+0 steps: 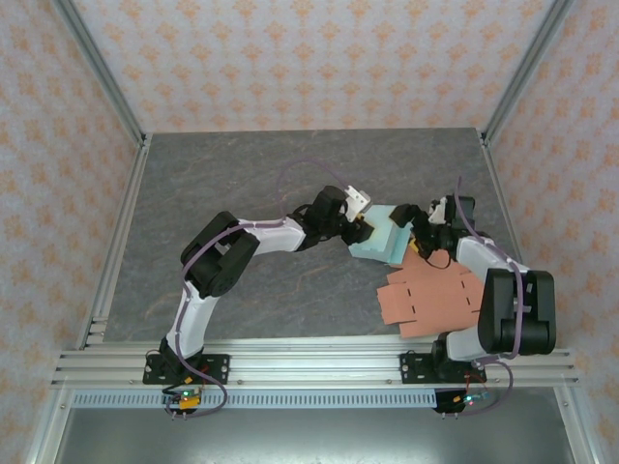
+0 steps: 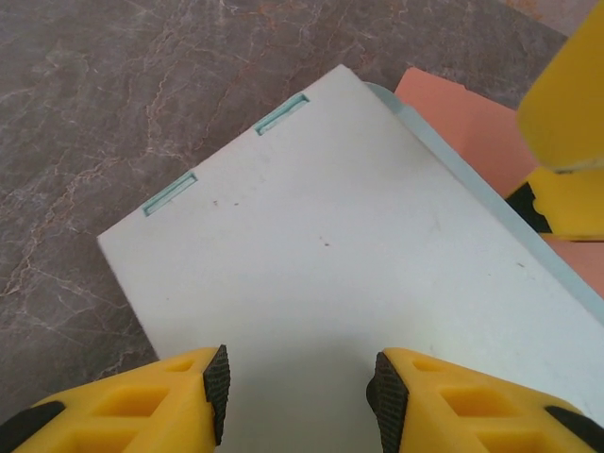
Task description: Fold the paper box
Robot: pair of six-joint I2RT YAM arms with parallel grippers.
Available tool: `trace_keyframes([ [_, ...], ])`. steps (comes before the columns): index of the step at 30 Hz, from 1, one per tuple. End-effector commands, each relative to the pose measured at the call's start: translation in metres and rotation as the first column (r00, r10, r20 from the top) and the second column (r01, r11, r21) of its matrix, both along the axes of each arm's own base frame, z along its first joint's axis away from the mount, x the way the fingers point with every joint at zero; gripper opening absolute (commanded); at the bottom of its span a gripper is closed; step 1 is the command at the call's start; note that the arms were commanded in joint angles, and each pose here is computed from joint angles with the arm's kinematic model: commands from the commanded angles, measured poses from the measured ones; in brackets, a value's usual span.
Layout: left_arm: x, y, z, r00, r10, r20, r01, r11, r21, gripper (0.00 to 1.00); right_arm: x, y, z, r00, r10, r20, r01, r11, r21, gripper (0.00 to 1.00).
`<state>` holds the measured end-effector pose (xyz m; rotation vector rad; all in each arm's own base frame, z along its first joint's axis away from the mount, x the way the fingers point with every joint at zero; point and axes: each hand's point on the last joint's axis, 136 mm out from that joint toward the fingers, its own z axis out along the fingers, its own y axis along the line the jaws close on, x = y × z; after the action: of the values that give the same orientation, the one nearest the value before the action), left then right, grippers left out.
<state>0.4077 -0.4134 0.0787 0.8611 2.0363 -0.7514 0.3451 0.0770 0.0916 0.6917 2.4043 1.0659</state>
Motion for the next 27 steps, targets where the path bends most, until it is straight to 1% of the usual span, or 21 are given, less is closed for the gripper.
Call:
trace_keyframes([
  [1, 0.0, -0.002, -0.008, 1.0, 0.006, -0.02, -0.006, 0.999, 0.032, 0.47, 0.012, 0.006, 0.007, 0.998, 0.029, 0.047, -0.032, 0.998, 0.054, 0.99],
  [5, -0.002, -0.001, -0.019, 0.998, 0.009, -0.055, -0.006, 0.999, 0.052, 0.47, 0.019, 0.011, 0.0, 0.999, 0.039, 0.031, -0.042, 0.994, 0.099, 0.99],
  [12, -0.004, 0.001, -0.032, 0.993, 0.029, -0.119, -0.024, 0.999, 0.04, 0.47, 0.026, 0.017, -0.017, 0.997, 0.073, -0.012, -0.072, 0.991, 0.117, 0.88],
  [15, 0.001, 0.005, -0.034, 0.989, 0.057, -0.136, -0.056, 0.998, 0.01, 0.47, 0.029, 0.022, -0.021, 0.995, 0.097, -0.019, -0.094, 0.987, 0.133, 0.82],
  [17, 0.006, 0.009, -0.032, 0.986, 0.078, -0.149, -0.082, 0.996, -0.023, 0.47, 0.032, 0.028, -0.021, 0.993, 0.114, -0.015, -0.111, 0.983, 0.144, 0.76],
  [23, 0.011, 0.016, -0.036, 0.976, 0.103, -0.191, -0.117, 0.991, -0.067, 0.46, 0.036, 0.04, -0.023, 0.986, 0.167, -0.018, -0.162, 0.974, 0.162, 0.74],
  [24, 0.011, 0.017, -0.037, 0.975, 0.106, -0.194, -0.122, 0.99, -0.068, 0.46, 0.038, 0.042, -0.022, 0.985, 0.174, -0.015, -0.169, 0.972, 0.165, 0.71],
  [27, 0.016, 0.024, -0.033, 0.973, 0.133, -0.19, -0.151, 0.985, -0.083, 0.46, 0.04, 0.043, -0.019, 0.984, 0.181, -0.002, -0.178, 0.97, 0.163, 0.59],
])
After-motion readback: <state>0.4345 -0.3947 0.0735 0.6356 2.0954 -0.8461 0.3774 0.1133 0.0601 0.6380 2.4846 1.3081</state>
